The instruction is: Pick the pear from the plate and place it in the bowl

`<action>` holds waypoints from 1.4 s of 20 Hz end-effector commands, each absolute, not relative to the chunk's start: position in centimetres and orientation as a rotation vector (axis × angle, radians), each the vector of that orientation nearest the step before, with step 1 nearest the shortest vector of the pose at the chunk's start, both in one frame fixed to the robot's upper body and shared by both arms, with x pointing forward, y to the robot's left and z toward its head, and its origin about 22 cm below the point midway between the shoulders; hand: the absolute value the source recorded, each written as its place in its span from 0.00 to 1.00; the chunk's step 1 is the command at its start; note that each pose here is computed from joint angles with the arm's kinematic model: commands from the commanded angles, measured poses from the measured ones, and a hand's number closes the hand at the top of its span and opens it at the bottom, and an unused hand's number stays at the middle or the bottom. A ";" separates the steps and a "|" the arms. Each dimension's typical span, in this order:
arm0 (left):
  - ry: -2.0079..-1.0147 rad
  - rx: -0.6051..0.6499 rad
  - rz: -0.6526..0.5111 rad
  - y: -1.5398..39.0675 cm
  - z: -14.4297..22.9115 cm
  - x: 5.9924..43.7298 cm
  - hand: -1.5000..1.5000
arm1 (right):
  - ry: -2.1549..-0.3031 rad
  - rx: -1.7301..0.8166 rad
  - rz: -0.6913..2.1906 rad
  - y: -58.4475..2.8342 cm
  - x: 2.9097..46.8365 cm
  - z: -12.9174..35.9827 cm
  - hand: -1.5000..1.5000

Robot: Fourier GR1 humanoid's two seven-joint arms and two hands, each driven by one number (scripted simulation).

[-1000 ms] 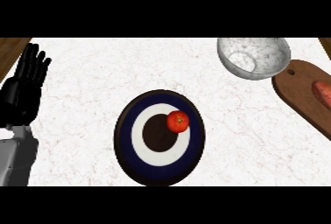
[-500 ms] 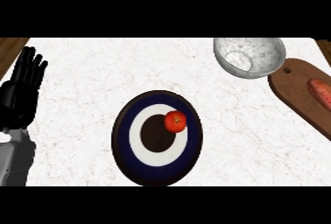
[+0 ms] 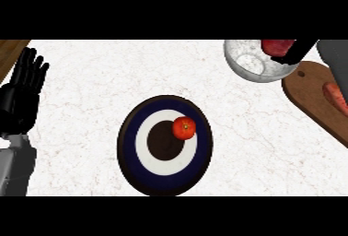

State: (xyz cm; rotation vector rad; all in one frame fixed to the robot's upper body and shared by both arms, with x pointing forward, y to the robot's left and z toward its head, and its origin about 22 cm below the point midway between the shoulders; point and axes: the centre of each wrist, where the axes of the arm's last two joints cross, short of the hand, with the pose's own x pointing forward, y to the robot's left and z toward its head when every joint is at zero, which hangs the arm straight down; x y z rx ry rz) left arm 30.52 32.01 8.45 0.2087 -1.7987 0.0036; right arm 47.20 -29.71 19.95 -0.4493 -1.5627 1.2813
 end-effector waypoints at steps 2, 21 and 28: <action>-1.814 0.221 0.002 32.0 8.5 30.6 0.50 | -1.473 -0.446 1.187 -29.1 46.9 15.7 0.00; -1.827 0.185 -0.023 30.4 8.7 30.4 0.50 | -1.765 -0.286 0.392 -35.9 45.1 15.9 0.00; -1.835 0.185 0.004 30.9 8.8 31.1 0.50 | -1.773 -0.276 0.248 -43.3 41.9 17.9 0.00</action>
